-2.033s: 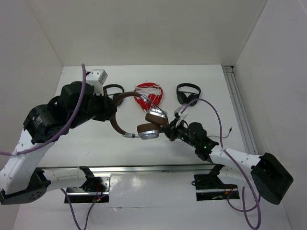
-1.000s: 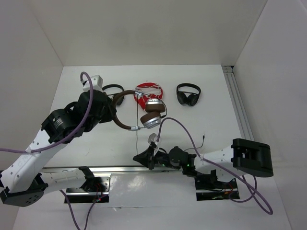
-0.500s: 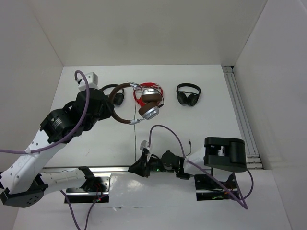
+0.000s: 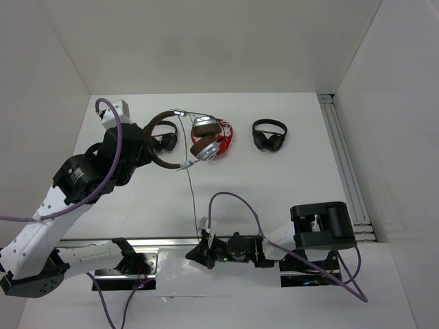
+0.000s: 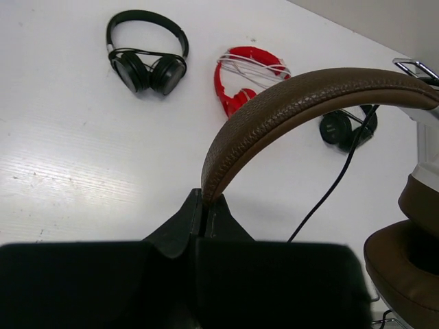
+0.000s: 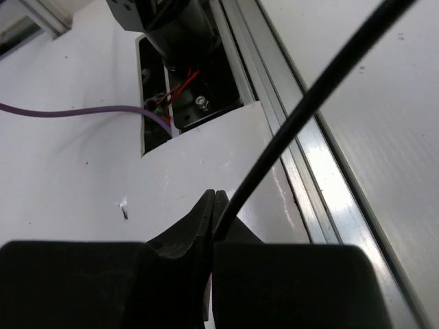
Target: Wrap the headphones
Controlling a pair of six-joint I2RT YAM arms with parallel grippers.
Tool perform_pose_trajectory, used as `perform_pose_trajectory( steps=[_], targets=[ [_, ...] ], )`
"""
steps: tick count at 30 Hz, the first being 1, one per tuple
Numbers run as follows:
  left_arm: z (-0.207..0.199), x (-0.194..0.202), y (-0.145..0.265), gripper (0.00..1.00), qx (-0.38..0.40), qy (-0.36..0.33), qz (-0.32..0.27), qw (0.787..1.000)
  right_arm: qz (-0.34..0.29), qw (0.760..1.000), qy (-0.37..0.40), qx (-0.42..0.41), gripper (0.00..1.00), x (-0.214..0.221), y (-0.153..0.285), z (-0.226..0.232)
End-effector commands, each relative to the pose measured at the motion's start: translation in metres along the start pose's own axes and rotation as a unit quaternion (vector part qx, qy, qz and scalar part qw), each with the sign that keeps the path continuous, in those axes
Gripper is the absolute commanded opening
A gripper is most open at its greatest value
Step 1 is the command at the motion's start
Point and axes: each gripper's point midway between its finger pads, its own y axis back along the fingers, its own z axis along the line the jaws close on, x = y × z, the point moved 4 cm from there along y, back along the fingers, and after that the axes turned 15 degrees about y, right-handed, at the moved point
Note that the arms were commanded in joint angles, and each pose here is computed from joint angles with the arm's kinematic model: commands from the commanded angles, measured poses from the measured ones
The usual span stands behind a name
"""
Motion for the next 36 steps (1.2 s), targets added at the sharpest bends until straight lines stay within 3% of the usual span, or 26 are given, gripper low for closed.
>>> perform_pose_trajectory(
  steps=[1,10,19,26,36],
  targets=[
    [-0.005,-0.024,0.0,0.0,-0.003,0.033,-0.06,0.998,0.006,0.998,0.056,0.042,0.0,-0.017,-0.005,0.017],
    [0.016,0.001,-0.043,0.0,-0.076,0.008,-0.058,0.995,0.072,0.978,0.163,0.105,0.0,-0.061,-0.013,0.046],
    [0.05,0.041,-0.08,0.0,-0.158,-0.044,-0.027,0.986,0.064,0.956,0.236,0.165,0.0,-0.156,-0.003,0.041],
    [0.071,0.053,-0.087,0.0,-0.197,-0.057,-0.015,0.979,0.062,0.939,0.269,0.204,0.0,-0.211,0.019,0.029],
    [0.091,0.074,-0.085,0.0,-0.211,-0.062,0.027,0.975,0.085,0.91,0.312,0.258,0.0,-0.238,0.053,0.009]
  ],
)
